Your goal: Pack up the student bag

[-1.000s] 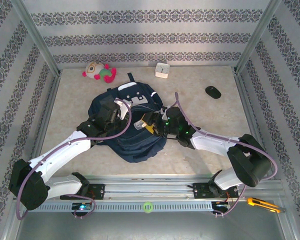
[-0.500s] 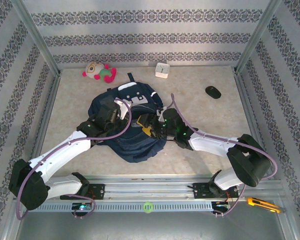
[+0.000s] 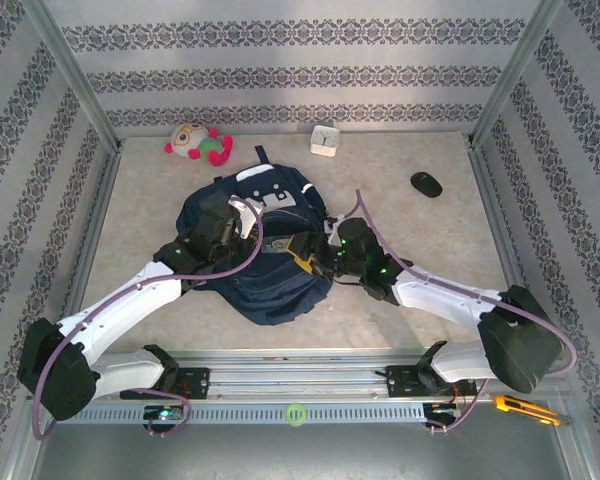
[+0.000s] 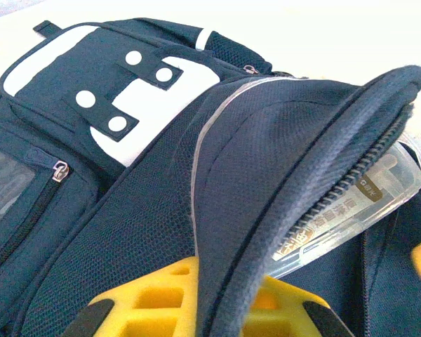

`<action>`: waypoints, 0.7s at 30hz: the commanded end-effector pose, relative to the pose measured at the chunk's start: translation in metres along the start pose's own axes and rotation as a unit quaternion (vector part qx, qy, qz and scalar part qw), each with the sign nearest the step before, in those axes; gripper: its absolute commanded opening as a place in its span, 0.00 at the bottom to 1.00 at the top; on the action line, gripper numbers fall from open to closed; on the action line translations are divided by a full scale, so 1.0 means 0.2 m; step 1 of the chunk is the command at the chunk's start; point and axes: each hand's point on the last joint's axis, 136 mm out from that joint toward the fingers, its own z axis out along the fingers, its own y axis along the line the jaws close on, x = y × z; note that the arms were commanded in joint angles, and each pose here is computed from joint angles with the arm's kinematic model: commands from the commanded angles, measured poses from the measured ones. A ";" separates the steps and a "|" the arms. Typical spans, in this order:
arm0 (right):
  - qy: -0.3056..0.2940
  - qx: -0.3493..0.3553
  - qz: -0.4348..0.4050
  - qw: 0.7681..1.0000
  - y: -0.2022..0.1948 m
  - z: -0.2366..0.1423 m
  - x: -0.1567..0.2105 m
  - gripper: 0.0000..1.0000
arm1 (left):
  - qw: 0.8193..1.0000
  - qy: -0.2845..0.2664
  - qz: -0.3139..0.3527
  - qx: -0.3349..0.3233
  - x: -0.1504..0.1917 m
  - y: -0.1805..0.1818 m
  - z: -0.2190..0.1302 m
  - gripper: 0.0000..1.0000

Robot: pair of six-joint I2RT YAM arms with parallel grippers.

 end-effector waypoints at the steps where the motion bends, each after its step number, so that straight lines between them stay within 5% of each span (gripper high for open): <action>1: -0.007 0.039 -0.004 0.999 -0.12 -0.06 -0.02 0.49 | 0.995 -0.098 -0.012 0.031 -0.28 -0.06 -0.08 0.01; 12: -0.056 0.084 -0.023 0.995 -0.21 -0.12 -0.20 0.41 | 0.995 -0.096 -0.005 0.025 -0.27 -0.05 -0.08 0.01; 21: -0.043 0.065 -0.046 0.996 -0.09 -0.04 -0.26 0.26 | 0.995 -0.094 0.002 0.023 -0.29 -0.05 -0.08 0.01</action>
